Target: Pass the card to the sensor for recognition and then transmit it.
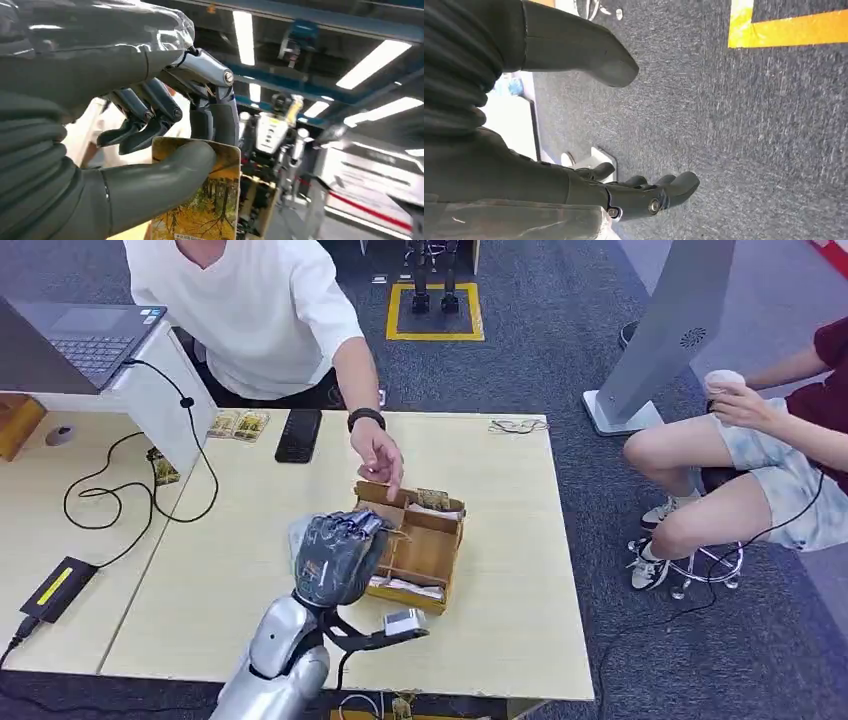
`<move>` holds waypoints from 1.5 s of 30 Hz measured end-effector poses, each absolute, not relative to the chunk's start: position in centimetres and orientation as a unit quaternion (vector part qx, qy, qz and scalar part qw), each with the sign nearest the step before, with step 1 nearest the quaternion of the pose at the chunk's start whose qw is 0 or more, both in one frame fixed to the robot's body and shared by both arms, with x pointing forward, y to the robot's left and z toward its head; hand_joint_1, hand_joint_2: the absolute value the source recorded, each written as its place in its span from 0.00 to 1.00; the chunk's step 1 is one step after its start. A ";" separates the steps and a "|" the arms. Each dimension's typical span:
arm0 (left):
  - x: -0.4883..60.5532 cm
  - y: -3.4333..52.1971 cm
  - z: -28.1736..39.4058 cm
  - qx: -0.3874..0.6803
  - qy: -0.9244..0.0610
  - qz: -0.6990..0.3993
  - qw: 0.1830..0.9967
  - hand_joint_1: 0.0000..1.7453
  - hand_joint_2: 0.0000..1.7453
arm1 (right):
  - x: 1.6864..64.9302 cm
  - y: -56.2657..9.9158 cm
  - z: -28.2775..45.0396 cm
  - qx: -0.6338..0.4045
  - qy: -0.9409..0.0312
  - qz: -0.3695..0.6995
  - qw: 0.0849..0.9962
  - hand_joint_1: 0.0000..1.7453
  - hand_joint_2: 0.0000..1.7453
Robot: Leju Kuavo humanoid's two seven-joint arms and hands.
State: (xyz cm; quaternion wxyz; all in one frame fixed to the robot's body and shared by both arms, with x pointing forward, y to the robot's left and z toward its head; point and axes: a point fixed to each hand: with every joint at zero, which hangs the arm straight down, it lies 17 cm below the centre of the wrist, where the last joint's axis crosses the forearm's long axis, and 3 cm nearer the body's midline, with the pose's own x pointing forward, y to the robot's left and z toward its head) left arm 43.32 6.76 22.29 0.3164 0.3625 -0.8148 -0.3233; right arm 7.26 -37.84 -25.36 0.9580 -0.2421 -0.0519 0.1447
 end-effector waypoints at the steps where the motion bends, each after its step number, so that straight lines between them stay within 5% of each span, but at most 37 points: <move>1: 43.4 7.2 22.7 0.363 -0.817 -0.314 0.320 1.00 1.00 | 7.3 -37.8 -25.4 -0.241 -0.052 0.145 0.958 0.00 1.00; 37: 51.8 11.6 28.7 0.398 -0.778 -0.252 0.415 0.99 1.00 | 7.9 -37.6 -25.7 -0.237 -0.056 0.151 0.958 0.00 1.00; 38: 51.8 11.5 28.6 0.396 -0.778 -0.254 0.416 0.25 1.00 | 8.0 -37.6 -25.7 -0.236 -0.057 0.151 0.958 0.00 1.00; 40: 52.0 11.1 28.2 0.390 -0.775 -0.264 0.422 0.00 1.00 | 8.0 -37.5 -25.7 -0.235 -0.057 0.151 0.958 0.00 1.00; 45: 52.2 10.3 27.0 0.381 -0.768 -0.277 0.434 0.00 1.00 | 8.0 -37.5 -25.7 -0.235 -0.055 0.150 0.959 0.00 1.00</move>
